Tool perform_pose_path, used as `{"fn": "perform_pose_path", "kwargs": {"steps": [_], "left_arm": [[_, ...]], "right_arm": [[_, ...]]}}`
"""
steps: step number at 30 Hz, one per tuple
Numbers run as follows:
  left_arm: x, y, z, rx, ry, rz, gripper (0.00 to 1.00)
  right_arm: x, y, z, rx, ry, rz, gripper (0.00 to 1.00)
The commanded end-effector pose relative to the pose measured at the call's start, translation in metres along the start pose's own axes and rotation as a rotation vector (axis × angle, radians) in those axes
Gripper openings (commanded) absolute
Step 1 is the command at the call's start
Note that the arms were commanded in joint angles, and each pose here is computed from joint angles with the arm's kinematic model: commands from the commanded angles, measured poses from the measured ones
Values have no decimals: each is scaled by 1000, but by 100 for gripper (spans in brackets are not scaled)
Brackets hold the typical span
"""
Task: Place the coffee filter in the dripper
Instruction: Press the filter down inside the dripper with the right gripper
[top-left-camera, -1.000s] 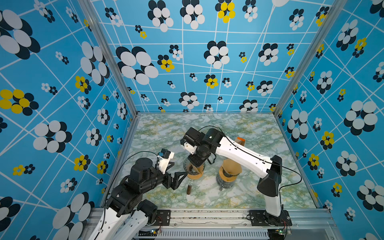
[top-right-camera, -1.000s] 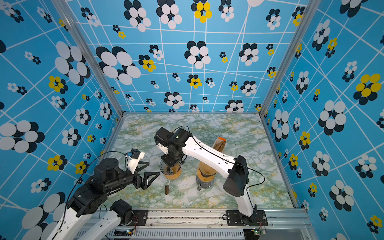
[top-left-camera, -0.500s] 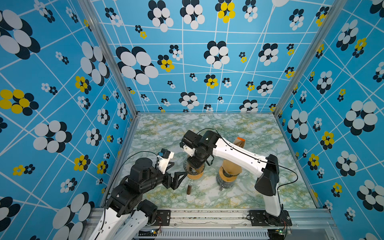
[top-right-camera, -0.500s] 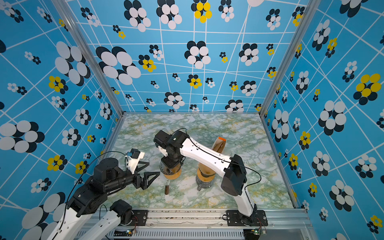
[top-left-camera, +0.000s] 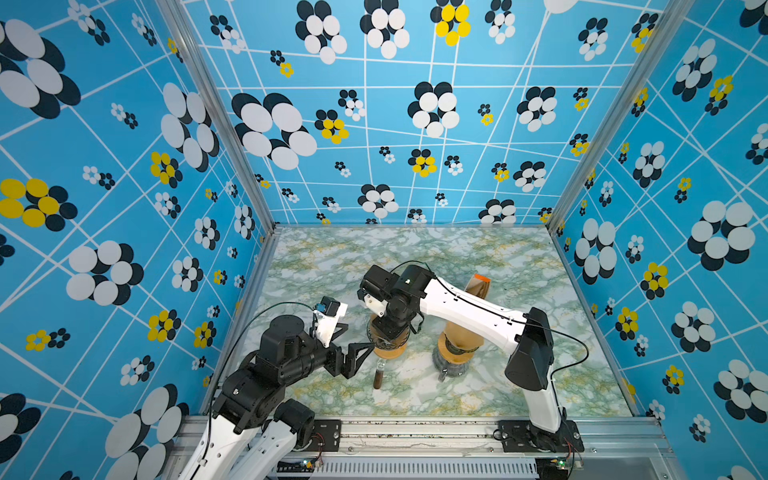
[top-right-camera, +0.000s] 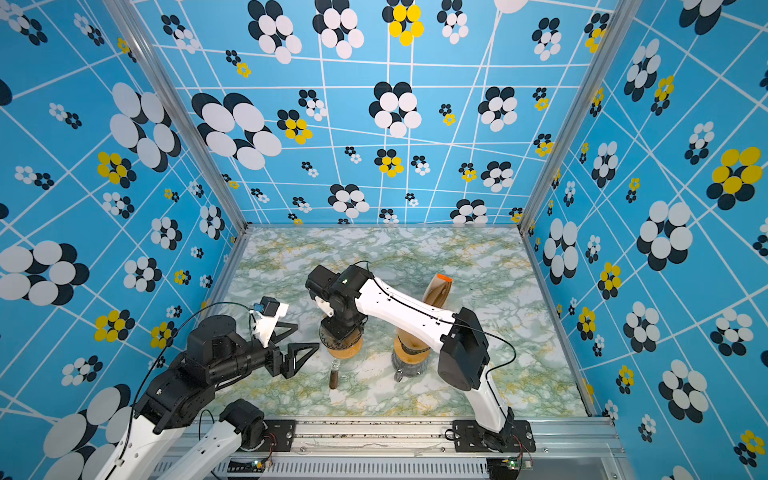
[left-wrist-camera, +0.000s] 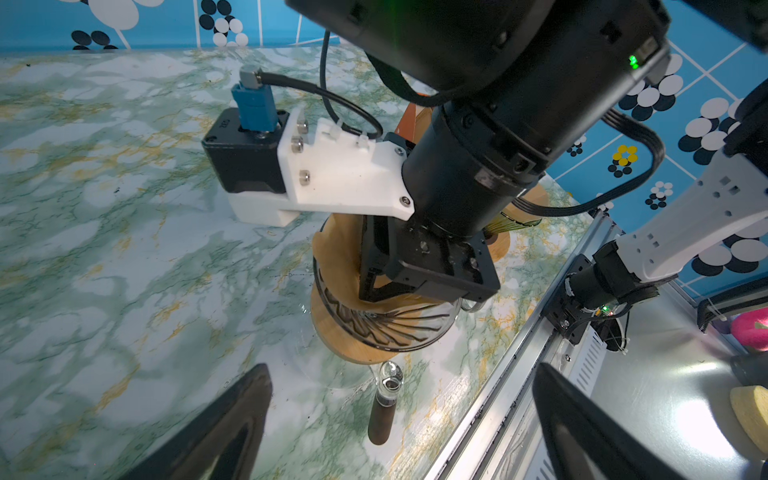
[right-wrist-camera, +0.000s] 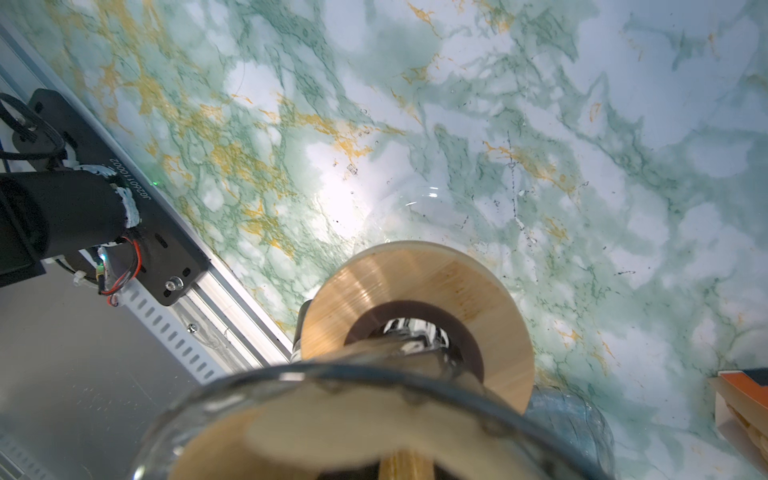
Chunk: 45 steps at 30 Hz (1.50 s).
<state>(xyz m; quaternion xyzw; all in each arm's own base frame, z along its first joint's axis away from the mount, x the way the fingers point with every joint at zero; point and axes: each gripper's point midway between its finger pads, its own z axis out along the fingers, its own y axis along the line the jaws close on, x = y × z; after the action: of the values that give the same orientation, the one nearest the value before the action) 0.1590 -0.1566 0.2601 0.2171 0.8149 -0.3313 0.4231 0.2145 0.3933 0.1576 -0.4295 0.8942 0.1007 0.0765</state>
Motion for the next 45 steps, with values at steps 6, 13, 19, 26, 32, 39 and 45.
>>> {"fn": "perform_pose_path", "kwargs": {"steps": [6,13,19,26,32,39,45], "left_arm": [[-1,1,4,15,-2,-3,99],[-1,1,4,15,-2,-4,99],[0,1,4,14,0,-4,99],[-1,2,4,12,-2,-5,99],[0,2,4,11,-1,-6,99],[-1,2,4,12,-1,-6,99],[-1,2,4,13,-1,-7,99]], "right_arm": [[8,4,14,-3,41,-2,24],[12,4,21,3,60,-6,24],[13,3,23,6,63,-5,24],[5,4,6,16,19,-13,24],[-2,3,-15,32,-29,-22,17],[-3,2,-23,40,-41,-22,6],[0,5,-11,26,-14,-18,8]]}}
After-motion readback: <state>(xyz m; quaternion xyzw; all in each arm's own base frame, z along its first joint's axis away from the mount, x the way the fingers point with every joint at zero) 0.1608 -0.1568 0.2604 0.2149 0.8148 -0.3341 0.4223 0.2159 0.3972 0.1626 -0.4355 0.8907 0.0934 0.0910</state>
